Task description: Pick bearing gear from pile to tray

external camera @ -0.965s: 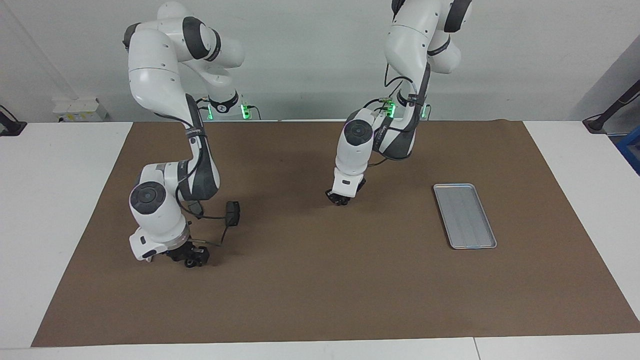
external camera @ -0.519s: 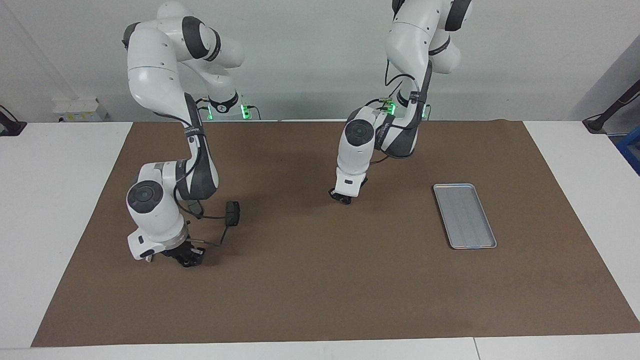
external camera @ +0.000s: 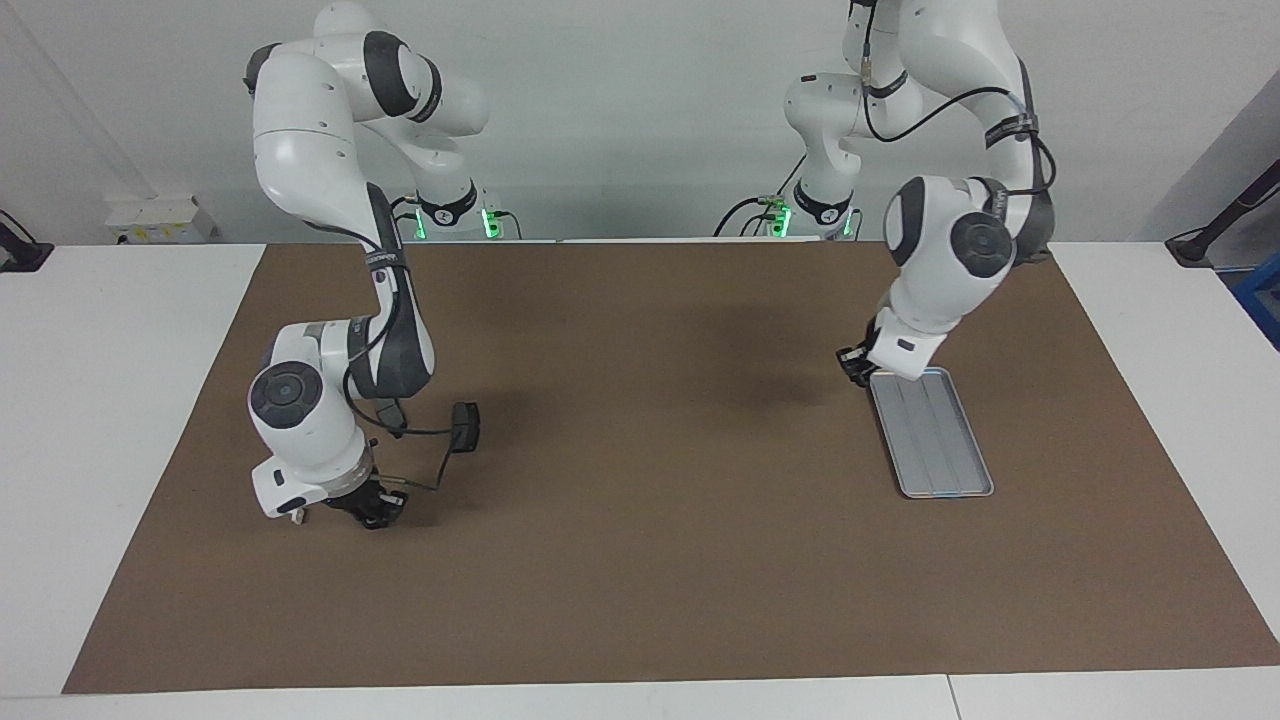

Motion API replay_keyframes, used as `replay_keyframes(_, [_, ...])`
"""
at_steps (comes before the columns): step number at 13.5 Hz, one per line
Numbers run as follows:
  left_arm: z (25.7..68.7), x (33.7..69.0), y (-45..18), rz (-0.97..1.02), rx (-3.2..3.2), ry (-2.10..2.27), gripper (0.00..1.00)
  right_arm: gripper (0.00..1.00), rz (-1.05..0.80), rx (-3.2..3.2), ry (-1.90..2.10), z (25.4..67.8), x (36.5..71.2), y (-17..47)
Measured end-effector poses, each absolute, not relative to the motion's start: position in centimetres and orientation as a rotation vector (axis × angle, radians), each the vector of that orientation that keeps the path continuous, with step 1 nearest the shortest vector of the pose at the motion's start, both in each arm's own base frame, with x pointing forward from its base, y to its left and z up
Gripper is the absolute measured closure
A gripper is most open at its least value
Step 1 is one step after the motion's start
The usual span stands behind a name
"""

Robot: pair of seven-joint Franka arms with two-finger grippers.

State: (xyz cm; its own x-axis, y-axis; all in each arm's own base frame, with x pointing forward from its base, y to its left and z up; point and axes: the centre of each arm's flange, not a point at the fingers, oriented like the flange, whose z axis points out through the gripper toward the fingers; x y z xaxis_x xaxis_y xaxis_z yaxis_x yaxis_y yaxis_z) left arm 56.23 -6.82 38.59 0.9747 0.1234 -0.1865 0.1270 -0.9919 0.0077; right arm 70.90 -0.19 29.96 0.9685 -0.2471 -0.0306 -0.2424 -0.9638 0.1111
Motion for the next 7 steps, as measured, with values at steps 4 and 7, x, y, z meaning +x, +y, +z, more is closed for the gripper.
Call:
replay_keyframes(4, [34.9,55.1,-0.8,-0.257,3.085,0.044,0.78,0.64,-0.153,2.983,-0.248,41.4,69.6,4.2])
replay_keyframes(7, [32.8,54.0,0.8,-0.247,3.08,-0.008,0.78,0.64,-0.148,3.039,-0.182,50.6,65.1,13.9])
